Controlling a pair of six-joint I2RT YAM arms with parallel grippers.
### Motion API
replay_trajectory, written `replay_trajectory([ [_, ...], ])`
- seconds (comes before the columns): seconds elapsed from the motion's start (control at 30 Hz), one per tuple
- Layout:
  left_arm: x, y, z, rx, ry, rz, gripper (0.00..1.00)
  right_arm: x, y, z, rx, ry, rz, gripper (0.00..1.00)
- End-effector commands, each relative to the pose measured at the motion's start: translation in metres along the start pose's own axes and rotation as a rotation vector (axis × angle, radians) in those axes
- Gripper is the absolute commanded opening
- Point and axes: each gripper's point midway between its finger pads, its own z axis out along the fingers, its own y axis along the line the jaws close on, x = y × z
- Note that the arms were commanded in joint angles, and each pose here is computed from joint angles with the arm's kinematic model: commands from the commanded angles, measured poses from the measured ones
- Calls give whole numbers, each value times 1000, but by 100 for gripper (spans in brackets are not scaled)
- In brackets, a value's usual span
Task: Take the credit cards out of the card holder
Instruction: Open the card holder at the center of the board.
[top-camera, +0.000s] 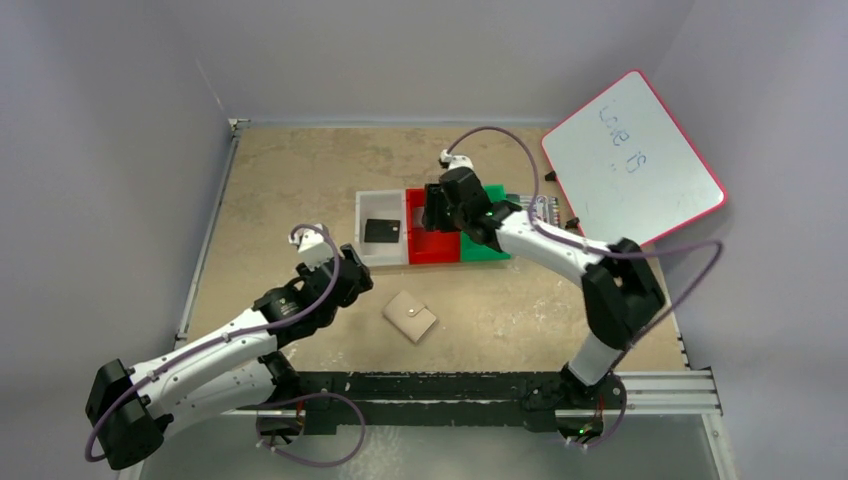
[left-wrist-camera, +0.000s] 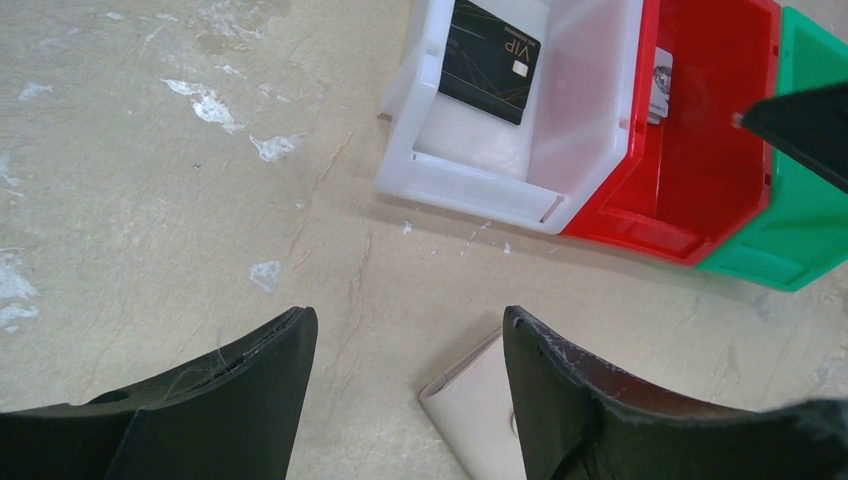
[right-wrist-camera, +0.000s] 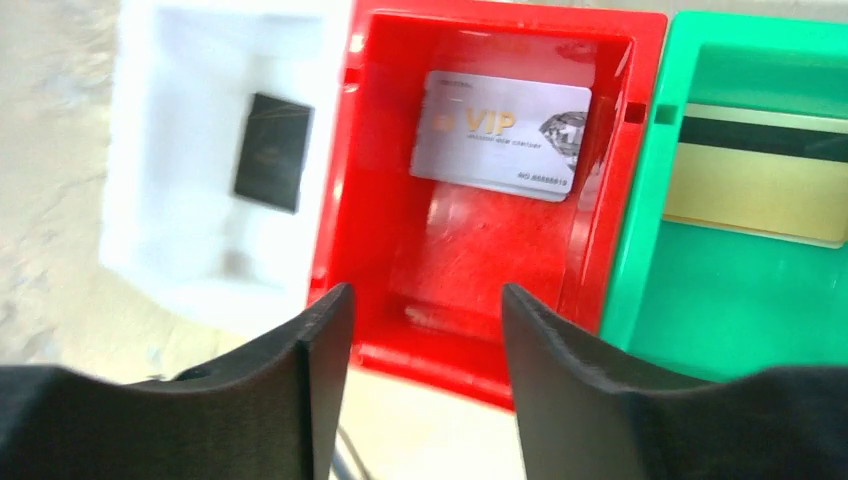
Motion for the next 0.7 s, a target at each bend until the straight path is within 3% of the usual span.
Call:
replay_trajectory([
  [0.0,2,-6,0,37,-4,-81,71,1,31,-50,-229,-71,0,68],
  [0.03,3,-2,1,27,-10,-107,74,10,38,-59,-282,-67,3,75],
  [0.1,6,4,1,23,-17,-164,81,49,45,-71,-384,-11,-2,81],
  [0.3,12,28,-5,39,-49,-333,93,108,72,-88,-449,61,-43,82],
  [0.43,9,62,-11,-49,-106,-427,96,136,79,-80,-400,112,-143,75],
  [0.67,-17,81,-33,-102,-171,-392,100,153,82,-70,-310,136,-303,60],
])
